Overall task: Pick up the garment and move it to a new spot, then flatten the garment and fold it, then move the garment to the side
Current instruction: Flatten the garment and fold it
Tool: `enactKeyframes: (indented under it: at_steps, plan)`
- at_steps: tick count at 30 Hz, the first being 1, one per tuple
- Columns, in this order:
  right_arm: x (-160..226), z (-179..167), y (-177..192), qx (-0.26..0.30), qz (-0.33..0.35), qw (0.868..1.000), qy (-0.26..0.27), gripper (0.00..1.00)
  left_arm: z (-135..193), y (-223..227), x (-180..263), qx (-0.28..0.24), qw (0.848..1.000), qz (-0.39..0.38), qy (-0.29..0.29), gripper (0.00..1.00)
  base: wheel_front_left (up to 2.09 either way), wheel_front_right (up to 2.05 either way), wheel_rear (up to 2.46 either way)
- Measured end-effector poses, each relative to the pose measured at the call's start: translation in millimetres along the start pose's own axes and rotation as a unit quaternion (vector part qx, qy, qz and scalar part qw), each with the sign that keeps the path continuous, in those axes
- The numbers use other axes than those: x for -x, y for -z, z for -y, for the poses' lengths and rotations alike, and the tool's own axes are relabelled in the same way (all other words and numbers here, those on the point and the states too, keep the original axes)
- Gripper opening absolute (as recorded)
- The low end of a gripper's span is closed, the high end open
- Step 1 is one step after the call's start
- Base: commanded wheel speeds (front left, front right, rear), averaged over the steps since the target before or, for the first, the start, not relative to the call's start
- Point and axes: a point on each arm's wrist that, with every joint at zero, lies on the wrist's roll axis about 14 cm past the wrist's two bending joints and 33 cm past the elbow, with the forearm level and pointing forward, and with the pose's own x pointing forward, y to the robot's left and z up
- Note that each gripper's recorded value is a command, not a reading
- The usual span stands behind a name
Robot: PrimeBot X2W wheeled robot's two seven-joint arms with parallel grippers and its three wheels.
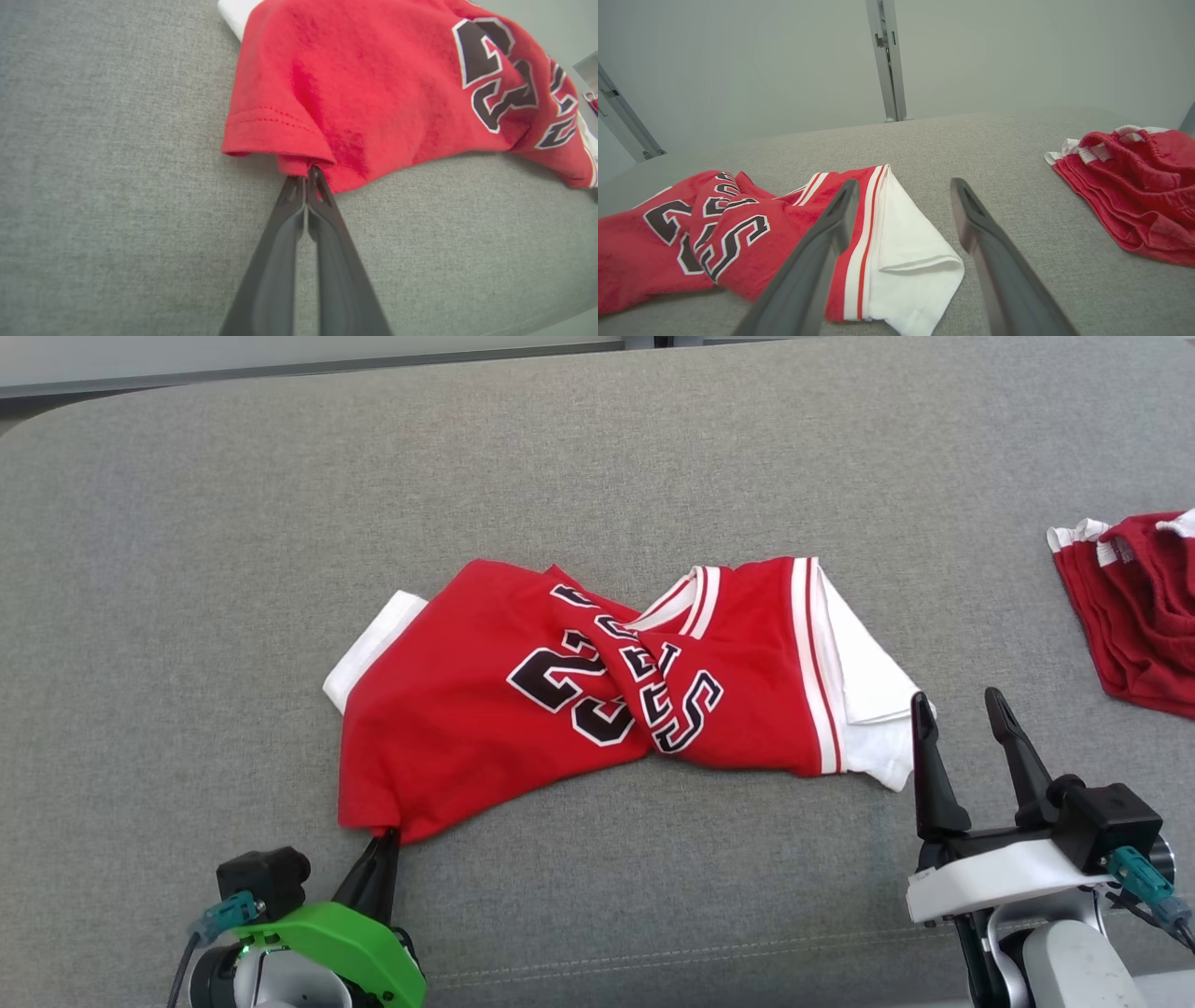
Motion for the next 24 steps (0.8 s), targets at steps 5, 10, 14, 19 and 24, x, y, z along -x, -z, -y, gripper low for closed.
enactKeyframes:
  at_steps: [5,10,14,19,24]
  plan:
    - [0,-1,-1,0.0,0.002,1.0,-0.001,1.0,-11,3,5,0.018,0.999,0.012,-0.027,1.0,0.0,0.0,0.0]
    - [-1,-2,-4,0.002,0.007,1.0,-0.003,1.0,-34,-23,12,0.006,0.995,0.074,-0.073,1.0,0.0,0.0,0.0]
    - [-4,-3,-10,0.008,0.016,1.0,-0.007,1.0,-46,-63,18,-0.028,0.984,0.146,-0.098,1.0,0.0,0.0,0.0]
    - [-5,-6,-23,0.019,0.034,0.999,-0.011,1.0,-42,-116,31,-0.067,0.965,0.231,-0.1,1.0,0.0,0.0,0.0]
    - [-5,-8,-36,0.028,0.052,0.998,-0.015,1.0,-24,-150,46,-0.094,0.95,0.287,-0.078,1.0,0.0,0.0,0.0]
